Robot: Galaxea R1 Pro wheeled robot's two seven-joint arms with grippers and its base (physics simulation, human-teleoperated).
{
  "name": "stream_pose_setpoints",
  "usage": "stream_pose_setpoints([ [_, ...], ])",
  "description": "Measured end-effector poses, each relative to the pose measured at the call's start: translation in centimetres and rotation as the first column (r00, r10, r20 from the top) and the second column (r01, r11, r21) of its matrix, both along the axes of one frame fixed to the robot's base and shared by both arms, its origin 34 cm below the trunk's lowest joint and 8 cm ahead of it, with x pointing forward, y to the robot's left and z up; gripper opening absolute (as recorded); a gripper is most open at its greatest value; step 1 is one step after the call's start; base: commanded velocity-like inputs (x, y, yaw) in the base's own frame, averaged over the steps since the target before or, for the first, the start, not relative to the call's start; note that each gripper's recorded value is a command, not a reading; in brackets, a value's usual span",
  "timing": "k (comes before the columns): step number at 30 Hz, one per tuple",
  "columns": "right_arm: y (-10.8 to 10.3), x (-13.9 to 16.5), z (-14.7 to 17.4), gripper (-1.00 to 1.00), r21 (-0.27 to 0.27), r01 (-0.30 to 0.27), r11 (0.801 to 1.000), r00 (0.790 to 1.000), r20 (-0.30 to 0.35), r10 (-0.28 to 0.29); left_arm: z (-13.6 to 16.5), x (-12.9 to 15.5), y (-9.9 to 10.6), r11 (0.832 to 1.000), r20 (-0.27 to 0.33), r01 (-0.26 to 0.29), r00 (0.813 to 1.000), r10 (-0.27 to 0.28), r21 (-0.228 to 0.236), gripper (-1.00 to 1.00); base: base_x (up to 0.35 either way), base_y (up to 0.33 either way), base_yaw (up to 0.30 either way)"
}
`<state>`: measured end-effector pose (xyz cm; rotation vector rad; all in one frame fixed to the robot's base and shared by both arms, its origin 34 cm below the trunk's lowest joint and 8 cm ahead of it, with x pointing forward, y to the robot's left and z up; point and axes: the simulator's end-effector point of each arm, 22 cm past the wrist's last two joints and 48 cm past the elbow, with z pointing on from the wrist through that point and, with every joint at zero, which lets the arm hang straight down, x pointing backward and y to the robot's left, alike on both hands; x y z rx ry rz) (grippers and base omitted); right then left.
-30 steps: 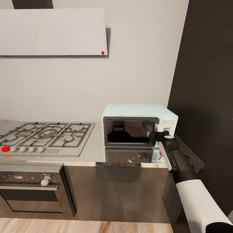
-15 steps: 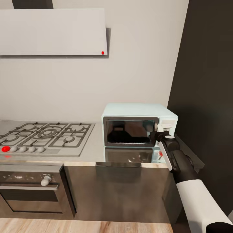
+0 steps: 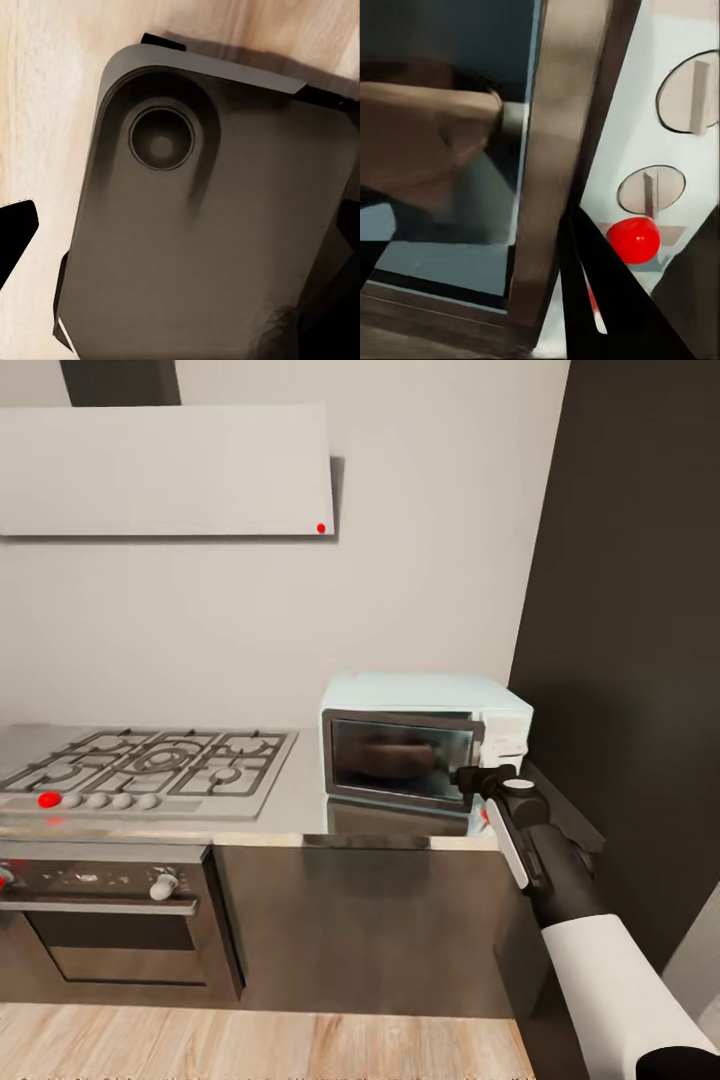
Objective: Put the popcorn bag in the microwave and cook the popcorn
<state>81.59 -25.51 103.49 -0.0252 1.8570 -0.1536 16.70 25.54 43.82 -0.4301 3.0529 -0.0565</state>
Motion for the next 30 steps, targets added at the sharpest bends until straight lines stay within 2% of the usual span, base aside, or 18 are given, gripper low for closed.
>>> stream_pose_setpoints([
  [9, 0.4, 0.0, 0.0, -1.0, -0.01, -0.007, 1.0, 1.0, 0.0, 0.007, 0.0, 0.1, -0.2, 1.0, 0.002, 0.001, 1.0, -0.001, -0.008, 1.0, -0.08, 0.0, 0.0],
  [19, 2.4, -0.1, 0.0, -1.0, -0.066, -0.047, 0.997, 0.999, 0.001, 0.048, 0.0, 0.0, -0.2, 1.0, 0.001, 0.006, 1.0, -0.006, -0.008, 1.0, -0.18, 0.0, 0.0],
  [23, 2.5, -0.1, 0.0, -1.0, -0.068, -0.049, 0.997, 0.999, 0.001, 0.049, 0.0, 0.0, -0.2, 1.0, 0.001, 0.007, 1.0, -0.007, -0.008, 1.0, -0.011, 0.0, 0.0],
  [27, 2.5, -0.1, 0.1, -1.0, -0.044, -0.042, 0.998, 0.999, 0.002, 0.042, 0.0, 0.0, 0.0, 1.0, 0.001, 0.003, 1.0, -0.003, -0.005, 1.0, 0.0, 0.0, 0.0],
  [30, 2.7, -0.2, -0.1, -1.0, -0.087, -0.029, 0.996, 1.0, -0.001, 0.029, 0.0, 0.0, 0.0, 1.0, 0.002, 0.004, 1.0, -0.004, -0.005, 1.0, 0.0, 0.0, 0.0],
])
